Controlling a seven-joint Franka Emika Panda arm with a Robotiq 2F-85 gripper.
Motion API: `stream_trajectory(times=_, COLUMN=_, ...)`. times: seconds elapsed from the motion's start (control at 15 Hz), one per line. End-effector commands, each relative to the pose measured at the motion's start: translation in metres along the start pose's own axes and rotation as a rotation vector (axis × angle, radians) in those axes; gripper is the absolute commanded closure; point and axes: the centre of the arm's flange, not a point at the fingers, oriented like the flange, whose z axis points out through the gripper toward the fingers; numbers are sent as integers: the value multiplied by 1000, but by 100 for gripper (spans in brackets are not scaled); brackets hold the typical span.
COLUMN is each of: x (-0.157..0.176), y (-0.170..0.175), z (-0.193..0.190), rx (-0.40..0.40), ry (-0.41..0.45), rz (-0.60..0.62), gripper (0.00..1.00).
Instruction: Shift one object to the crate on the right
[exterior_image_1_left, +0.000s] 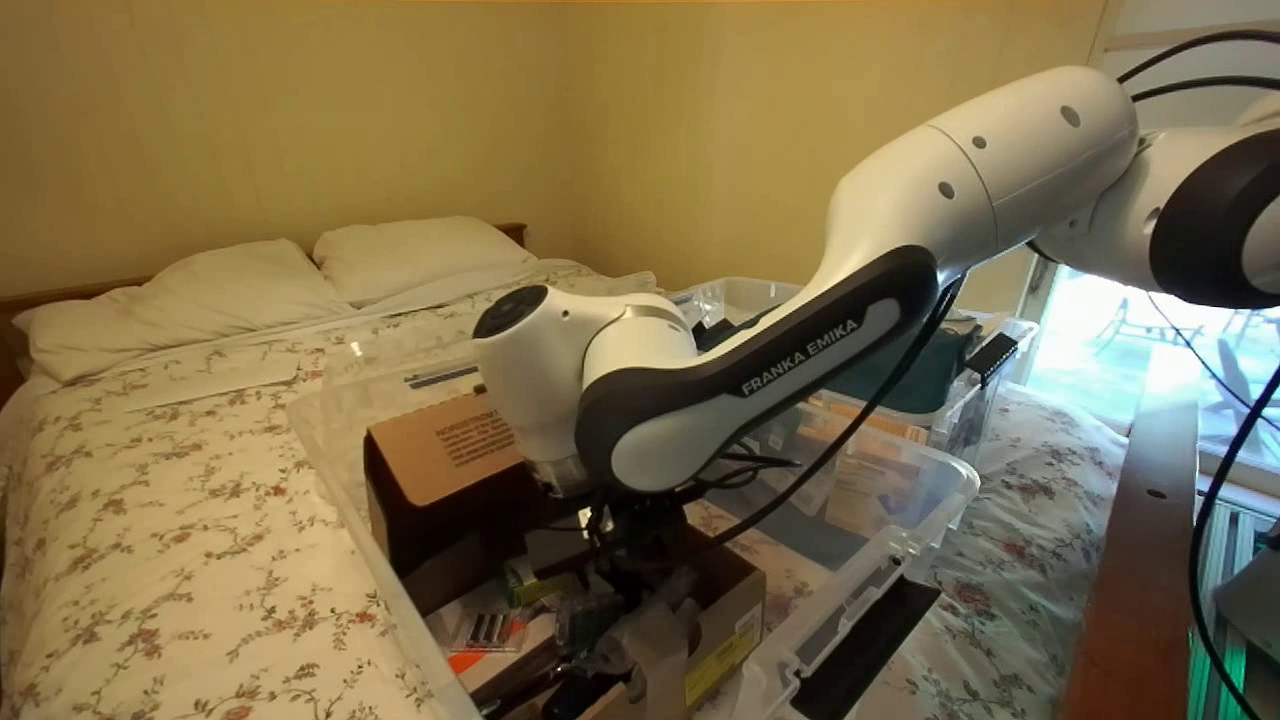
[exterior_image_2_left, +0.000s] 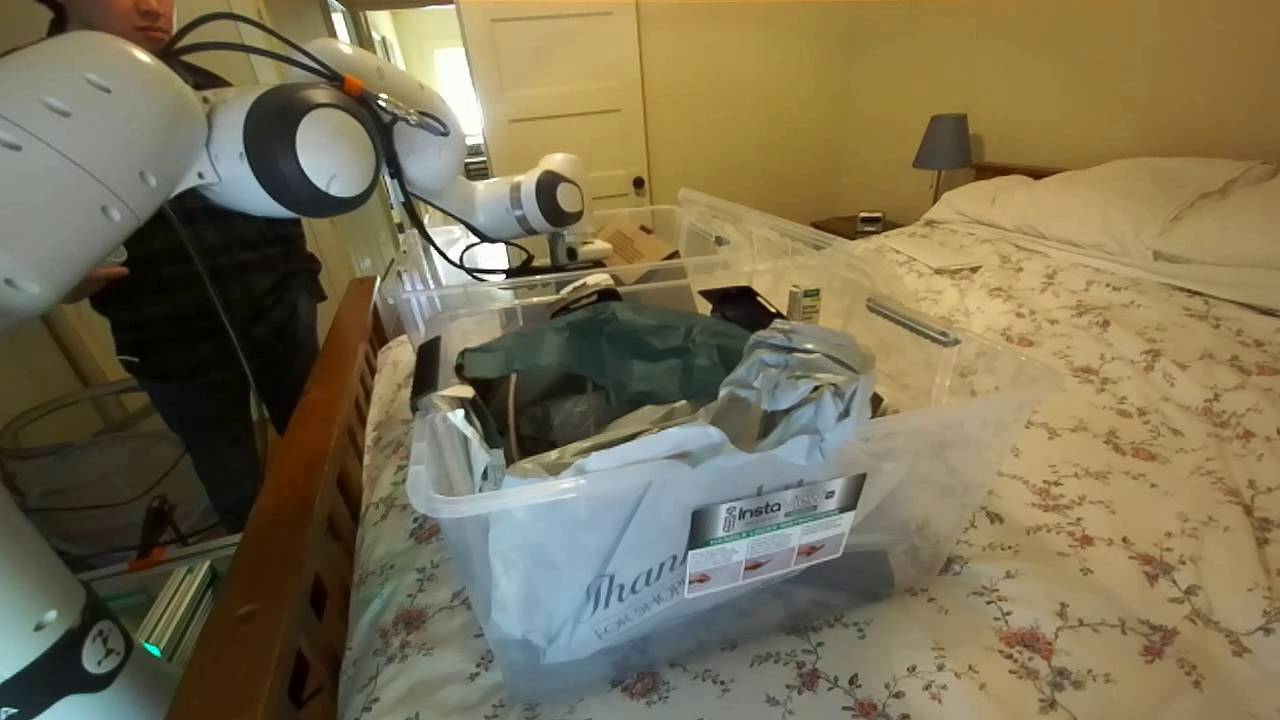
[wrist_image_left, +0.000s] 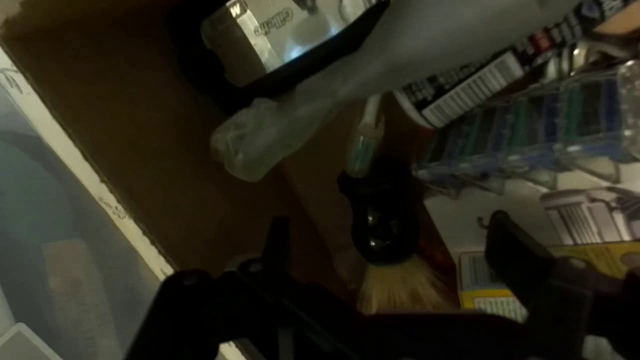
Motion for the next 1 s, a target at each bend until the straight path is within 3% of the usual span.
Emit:
stream_trajectory(times=0.0, x=5, y=-8, z=10, rx=-33, ry=11, rz=-107, gripper=0)
stream_trajectory(times=0.33, x=10, y=4, z=18, rx=8, ry=-2, rz=-202, gripper=0)
stream_trajectory(times=0.53, x=10, y=4, z=22, rx=-25, ry=-10, rz=-268, gripper=0)
stream_trajectory(times=0.67, x=15, y=10, z=16, rx=45, ry=-58, rz=-263, gripper=0)
stream_trajectory(times=0.93, x=15, y=23, z=18, rx=33, ry=-82, rz=-340, gripper=0)
